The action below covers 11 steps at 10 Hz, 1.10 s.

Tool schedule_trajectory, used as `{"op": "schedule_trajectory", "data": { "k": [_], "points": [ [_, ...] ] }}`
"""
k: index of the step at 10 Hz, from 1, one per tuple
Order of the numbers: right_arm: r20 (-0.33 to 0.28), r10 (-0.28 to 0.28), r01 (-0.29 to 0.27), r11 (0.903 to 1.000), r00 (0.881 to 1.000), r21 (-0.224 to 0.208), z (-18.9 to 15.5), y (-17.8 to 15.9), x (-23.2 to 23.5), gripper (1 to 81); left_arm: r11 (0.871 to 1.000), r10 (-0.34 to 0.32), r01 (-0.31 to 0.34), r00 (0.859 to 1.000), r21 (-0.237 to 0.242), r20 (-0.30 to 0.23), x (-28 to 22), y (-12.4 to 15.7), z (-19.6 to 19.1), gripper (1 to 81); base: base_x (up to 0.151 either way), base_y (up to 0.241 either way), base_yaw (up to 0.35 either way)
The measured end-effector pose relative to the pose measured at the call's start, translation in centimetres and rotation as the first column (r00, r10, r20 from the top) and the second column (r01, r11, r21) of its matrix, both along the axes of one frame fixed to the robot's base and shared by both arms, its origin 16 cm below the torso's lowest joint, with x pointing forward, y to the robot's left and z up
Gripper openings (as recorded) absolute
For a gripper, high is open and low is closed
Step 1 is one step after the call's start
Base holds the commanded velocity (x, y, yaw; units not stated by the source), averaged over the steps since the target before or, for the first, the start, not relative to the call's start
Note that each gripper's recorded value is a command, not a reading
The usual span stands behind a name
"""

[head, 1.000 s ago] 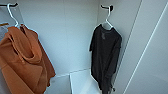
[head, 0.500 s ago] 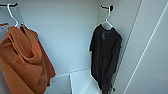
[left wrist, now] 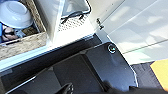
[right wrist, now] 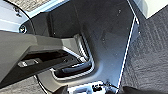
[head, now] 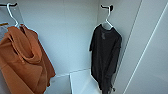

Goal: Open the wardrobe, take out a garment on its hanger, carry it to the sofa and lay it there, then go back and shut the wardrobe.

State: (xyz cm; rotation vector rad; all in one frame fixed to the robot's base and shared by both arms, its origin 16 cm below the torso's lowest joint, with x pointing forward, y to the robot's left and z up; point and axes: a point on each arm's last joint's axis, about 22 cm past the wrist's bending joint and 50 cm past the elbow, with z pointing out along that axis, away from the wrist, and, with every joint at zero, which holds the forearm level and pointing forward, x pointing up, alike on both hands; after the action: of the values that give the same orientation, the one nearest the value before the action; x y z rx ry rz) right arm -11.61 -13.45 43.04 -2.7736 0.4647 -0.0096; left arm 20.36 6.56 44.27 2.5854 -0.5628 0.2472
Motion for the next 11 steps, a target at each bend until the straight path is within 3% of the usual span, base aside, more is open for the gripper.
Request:
{"op": "schedule_trajectory", "data": {
  "k": [2,5,7,8,11],
  "points": [
    [0.002,0.0,0.0,1.0,1.0,-0.001,0.0,0.0,0.2,81.1,1.0,-0.014,0.015,1.0,-0.013,0.024,4.3,-0.8,1.2,81.1,0.0,0.0,0.0],
    [-0.001,0.001,-0.001,1.0,1.0,-0.005,0.0,-0.3,0.1,81.1,0.993,-0.071,0.069,0.997,-0.093,-0.014,5.0,-3.9,3.9,81.1,0.0,0.0,0.0],
    [0.002,0.001,-0.001,1.0,1.0,-0.007,-0.1,-0.4,0.3,81.1,0.986,-0.09,0.096,0.995,-0.139,0.047,11.8,-7.1,7.6,81.1,0.0,0.0,0.0],
    [0.0,0.002,-0.002,1.0,1.0,-0.008,-0.1,-0.5,0.2,81.1,0.985,-0.089,0.1,0.993,-0.143,0.083,15.8,-7.8,9.4,81.1,0.0,0.0,0.0],
    [-0.004,0.002,-0.002,0.9999,1.0,-0.013,-0.1,-0.7,0.2,81.1,0.986,-0.096,0.104,0.993,-0.13,0.07,21.0,-8.4,12.8,81.1,0.0,0.0,0.0]
  ]
}}
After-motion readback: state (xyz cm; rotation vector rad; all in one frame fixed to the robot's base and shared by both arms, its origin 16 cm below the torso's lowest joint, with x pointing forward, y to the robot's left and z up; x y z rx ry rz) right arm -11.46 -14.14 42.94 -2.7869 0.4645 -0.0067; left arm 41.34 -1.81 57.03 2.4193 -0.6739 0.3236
